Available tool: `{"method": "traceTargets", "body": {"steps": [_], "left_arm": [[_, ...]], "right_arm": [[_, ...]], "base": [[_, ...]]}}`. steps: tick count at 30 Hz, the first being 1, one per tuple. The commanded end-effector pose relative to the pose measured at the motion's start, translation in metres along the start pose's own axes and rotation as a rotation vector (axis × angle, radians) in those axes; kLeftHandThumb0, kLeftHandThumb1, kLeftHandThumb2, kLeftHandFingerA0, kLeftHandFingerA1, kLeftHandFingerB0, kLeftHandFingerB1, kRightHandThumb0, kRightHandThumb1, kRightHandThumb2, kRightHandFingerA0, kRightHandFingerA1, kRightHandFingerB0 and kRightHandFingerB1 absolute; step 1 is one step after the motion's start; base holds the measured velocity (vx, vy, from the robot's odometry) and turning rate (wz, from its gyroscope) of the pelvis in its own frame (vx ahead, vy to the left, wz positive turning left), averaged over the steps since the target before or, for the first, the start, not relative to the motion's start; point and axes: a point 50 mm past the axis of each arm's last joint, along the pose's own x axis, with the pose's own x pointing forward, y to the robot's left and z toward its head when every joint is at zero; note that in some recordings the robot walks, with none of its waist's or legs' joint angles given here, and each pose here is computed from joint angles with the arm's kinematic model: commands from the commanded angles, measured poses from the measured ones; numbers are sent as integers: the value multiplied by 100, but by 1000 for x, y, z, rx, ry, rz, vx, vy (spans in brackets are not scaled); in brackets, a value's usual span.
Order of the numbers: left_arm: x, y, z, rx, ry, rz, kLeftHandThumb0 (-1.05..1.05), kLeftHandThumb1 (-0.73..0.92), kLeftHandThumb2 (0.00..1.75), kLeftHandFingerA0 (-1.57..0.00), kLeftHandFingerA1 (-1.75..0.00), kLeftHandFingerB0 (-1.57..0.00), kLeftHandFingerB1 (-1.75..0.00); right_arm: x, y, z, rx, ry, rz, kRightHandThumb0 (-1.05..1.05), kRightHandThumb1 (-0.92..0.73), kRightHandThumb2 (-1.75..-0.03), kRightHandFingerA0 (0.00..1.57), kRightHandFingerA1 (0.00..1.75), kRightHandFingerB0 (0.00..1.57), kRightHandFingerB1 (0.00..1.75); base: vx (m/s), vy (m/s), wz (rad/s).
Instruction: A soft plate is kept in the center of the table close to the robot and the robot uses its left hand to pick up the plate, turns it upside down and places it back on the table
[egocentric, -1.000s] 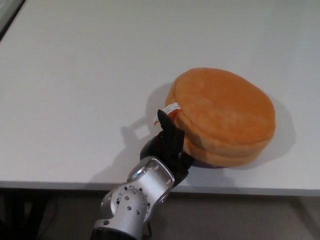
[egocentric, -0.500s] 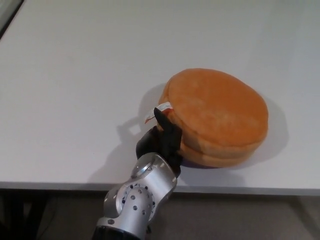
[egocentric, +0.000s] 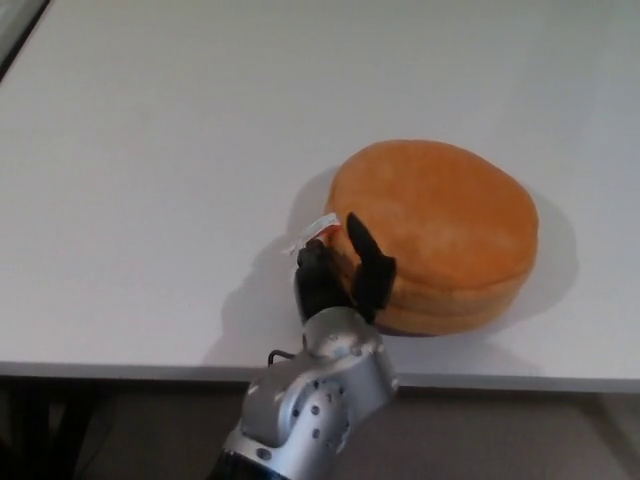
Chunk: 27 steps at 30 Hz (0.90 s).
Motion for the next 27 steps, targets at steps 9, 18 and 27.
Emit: {"method": "traceTargets", "body": {"steps": [9,18,27], "left_arm": [[-48,64,-66,429,-207,80,-90,92,79,0,0,0,0],[-107,95,-82,589,-357,-144,-100,92,119,0,-7,0,0],[-142,133,-102,548,-446,-417,-85,92,70,-19,-37,-14,-26]], "right_arm": [[-1,-11,3,3,-10,-11,-68,-82,-66,55,45,28,31],[-1,-10,1,14,-2,-12,-68,-82,-66,54,44,29,31],[-2,-9,0,7,7,-14,-68,-82,-66,56,44,29,31]], "base": [[0,0,0],[0,0,0],[0,0,0]]}}
